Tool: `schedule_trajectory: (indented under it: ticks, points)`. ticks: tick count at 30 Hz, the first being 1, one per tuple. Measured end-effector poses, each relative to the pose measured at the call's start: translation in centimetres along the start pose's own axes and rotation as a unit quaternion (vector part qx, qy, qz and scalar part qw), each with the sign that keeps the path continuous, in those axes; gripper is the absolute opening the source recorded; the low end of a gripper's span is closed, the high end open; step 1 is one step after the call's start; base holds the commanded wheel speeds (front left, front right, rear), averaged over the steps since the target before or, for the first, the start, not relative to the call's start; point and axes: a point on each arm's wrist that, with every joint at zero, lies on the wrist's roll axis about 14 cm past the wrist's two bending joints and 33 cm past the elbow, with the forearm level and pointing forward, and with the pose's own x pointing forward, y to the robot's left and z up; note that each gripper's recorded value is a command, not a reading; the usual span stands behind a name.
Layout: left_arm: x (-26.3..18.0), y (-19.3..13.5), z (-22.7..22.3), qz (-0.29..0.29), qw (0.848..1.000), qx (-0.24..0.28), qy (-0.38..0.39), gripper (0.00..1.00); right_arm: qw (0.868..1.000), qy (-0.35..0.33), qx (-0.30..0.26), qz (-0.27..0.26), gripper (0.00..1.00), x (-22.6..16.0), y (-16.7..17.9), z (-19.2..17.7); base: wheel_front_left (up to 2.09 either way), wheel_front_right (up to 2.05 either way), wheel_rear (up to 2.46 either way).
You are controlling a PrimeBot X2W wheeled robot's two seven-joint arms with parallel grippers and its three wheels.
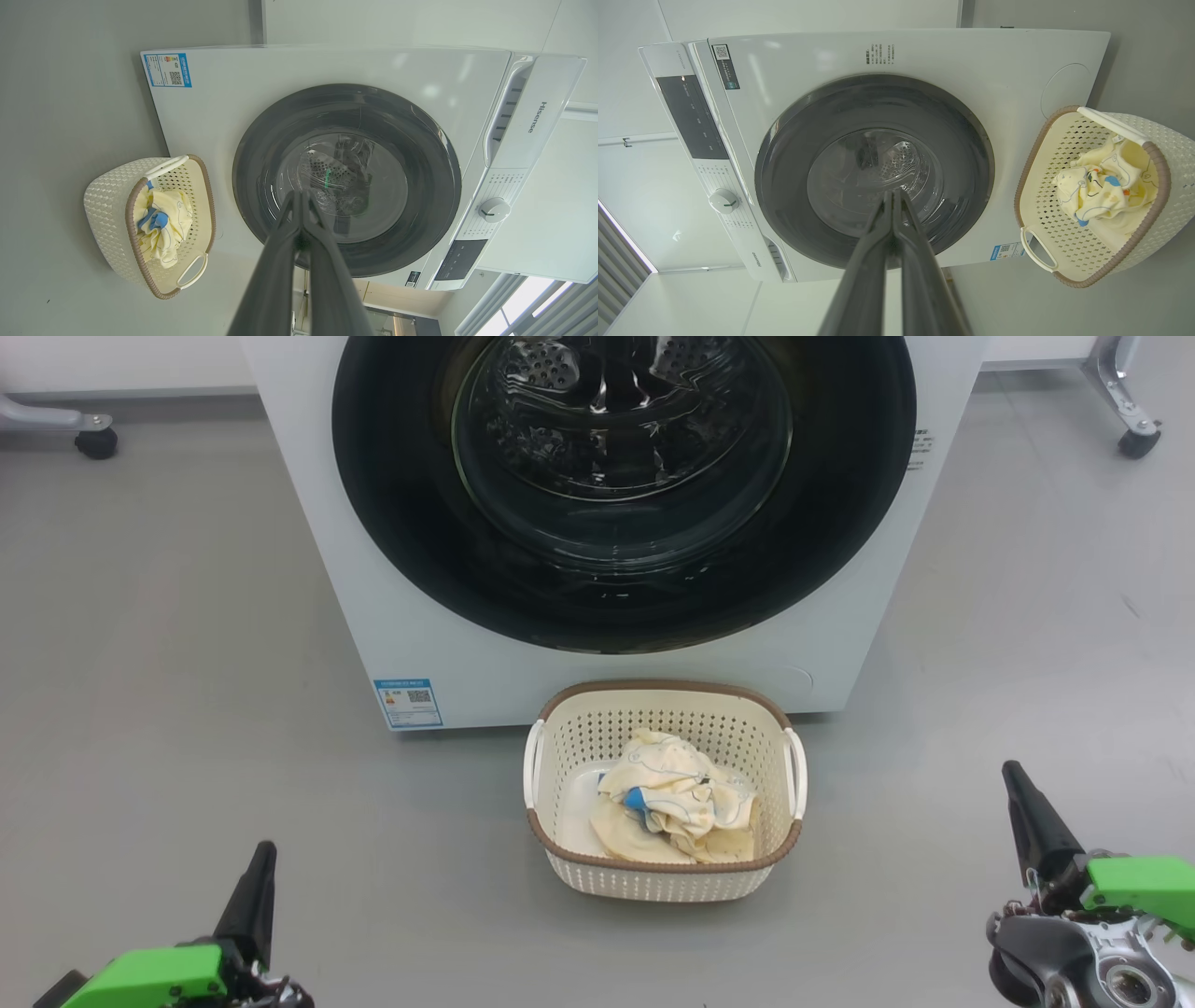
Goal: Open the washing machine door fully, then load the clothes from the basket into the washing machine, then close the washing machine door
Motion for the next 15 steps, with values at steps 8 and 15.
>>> schedule_trajectory:
  ticks: [8, 15]
  points:
    - [0.00, 0.00, 0.00, 0.000, 1.000, 0.000, 0.000, 0.00, 1.000, 0.000, 0.000, 0.000, 0.00, 0.00, -0.01, 0.00, 0.00, 0.00, 0.00]
    - [0.00, 0.00, 0.00, 0.000, 1.000, 0.000, 0.000, 0.00, 1.000, 0.000, 0.000, 0.000, 0.00, 0.00, -0.01, 0.00, 0.00, 0.00, 0.00]
